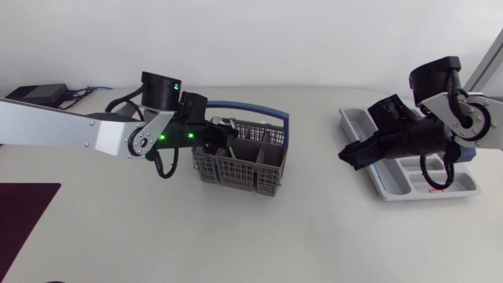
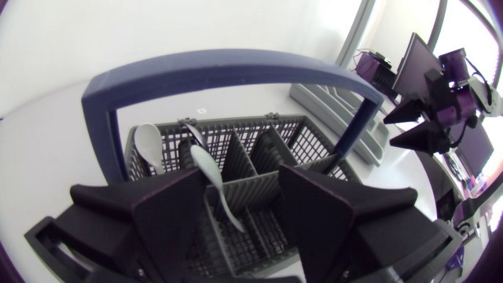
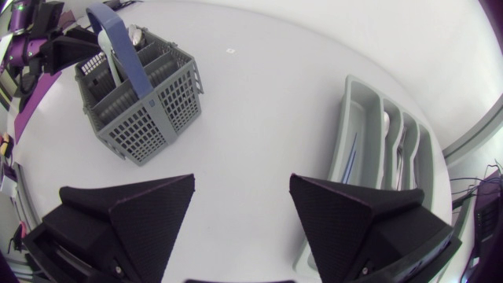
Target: Unload the cutlery basket into the drawer organizer.
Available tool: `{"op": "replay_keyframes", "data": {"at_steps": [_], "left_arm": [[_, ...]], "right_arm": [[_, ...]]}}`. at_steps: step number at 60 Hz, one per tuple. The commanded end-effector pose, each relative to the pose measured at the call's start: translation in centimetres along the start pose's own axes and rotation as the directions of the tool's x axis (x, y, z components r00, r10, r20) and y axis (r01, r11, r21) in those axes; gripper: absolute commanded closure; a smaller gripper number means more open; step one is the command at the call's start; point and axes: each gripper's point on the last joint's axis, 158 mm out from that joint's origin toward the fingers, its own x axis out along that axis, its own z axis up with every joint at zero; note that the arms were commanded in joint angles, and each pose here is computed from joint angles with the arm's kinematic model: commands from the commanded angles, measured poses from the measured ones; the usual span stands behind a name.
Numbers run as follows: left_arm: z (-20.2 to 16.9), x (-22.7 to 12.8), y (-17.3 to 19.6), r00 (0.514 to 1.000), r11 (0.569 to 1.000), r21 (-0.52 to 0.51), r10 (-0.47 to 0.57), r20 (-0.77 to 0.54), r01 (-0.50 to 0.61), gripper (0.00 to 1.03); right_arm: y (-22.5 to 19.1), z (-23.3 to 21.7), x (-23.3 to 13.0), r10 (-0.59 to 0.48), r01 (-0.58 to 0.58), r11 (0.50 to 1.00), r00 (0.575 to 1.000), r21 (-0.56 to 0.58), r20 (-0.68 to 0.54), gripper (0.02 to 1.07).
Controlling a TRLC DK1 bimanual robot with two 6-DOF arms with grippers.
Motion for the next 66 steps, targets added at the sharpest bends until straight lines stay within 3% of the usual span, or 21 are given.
{"op": "replay_keyframes", "data": {"at_steps": [1, 38, 66], "left_arm": [[0.3, 1.1, 0.1, 1.0, 1.0, -0.018, 0.001, 0.003, -0.001, 0.49], [0.3, 0.9, 0.7, 0.999, 0.999, 0.025, 0.047, 0.028, -0.047, 0.97], [0.2, -3.9, -4.8, 0.991, 0.978, 0.209, -0.01, 0.136, -0.019, 1.0]], "right_arm": [[0.5, -0.7, 0.1, 0.004, -0.004, 1.0, 1.0, 0.006, -0.005, 0.2], [1.3, -1.2, -0.1, 0.01, -0.01, 1.0, 1.0, -0.014, 0.002, 0.2], [2.1, -1.3, -0.3, 0.02, -0.02, 0.999, 1.0, -0.03, 0.006, 0.2]]}}
